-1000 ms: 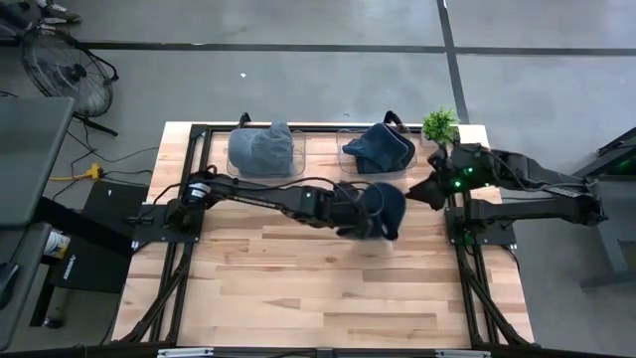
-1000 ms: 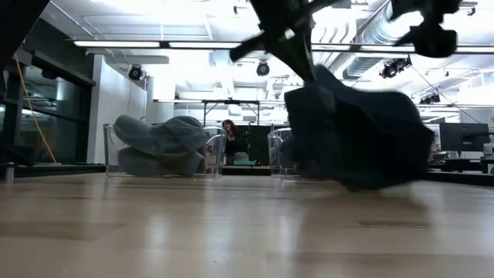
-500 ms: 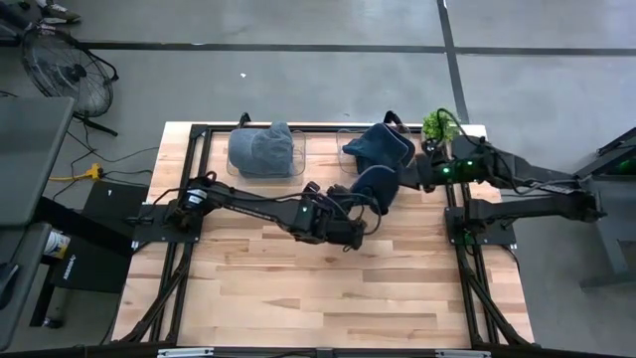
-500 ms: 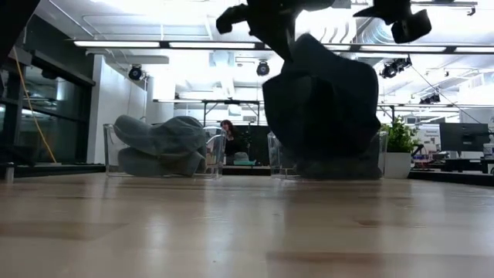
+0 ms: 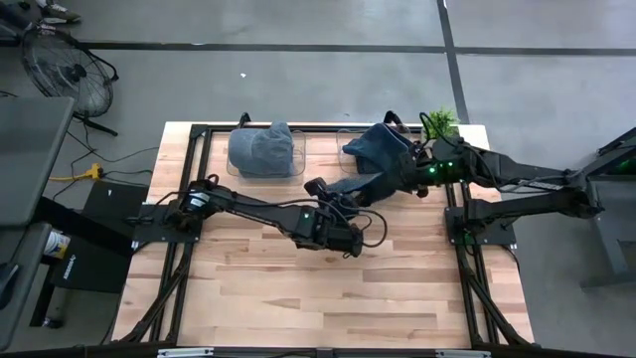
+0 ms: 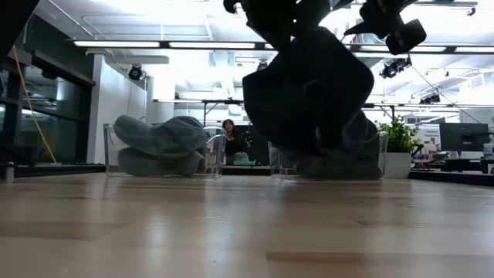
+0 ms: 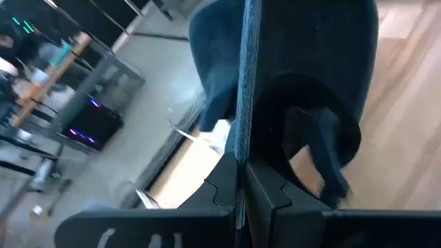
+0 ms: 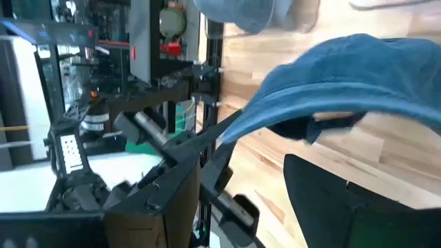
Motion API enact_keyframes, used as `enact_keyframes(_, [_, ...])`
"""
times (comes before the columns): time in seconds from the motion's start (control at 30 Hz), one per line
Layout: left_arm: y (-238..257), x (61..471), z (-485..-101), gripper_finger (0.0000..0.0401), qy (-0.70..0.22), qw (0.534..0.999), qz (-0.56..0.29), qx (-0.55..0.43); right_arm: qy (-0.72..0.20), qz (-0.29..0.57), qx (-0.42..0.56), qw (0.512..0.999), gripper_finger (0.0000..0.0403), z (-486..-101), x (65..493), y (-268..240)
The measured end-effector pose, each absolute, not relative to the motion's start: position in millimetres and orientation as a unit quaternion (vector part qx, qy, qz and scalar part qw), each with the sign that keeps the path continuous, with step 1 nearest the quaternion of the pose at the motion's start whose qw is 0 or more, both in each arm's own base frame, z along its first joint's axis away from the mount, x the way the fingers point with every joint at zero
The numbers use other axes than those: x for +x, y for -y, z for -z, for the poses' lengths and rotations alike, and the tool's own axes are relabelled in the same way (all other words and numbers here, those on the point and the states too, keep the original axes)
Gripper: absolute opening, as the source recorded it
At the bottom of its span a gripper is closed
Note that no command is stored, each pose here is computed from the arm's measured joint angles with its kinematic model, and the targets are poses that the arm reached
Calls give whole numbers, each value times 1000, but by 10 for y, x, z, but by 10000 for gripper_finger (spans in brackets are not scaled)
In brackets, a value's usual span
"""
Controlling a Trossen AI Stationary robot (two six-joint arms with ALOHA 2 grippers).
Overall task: Pick & Place hat
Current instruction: Put the blue cap into the right transparent bin
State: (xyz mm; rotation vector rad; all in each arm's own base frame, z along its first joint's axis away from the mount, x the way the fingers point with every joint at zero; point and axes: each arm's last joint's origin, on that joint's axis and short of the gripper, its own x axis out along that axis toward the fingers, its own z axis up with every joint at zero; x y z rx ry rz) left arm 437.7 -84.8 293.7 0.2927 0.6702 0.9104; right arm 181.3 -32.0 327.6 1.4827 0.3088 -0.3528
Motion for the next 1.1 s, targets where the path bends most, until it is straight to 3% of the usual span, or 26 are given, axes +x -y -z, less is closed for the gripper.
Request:
enact_keyframes(0.93, [870, 4398, -3041, 2, -345, 749, -438, 357, -111, 226, 694, 674, 204, -3190, 1881, 462])
enact_keyframes(1.1, [896, 4396, -3048, 2, -345, 746, -436, 366, -105, 232, 692, 676, 183, -3191, 1871, 498])
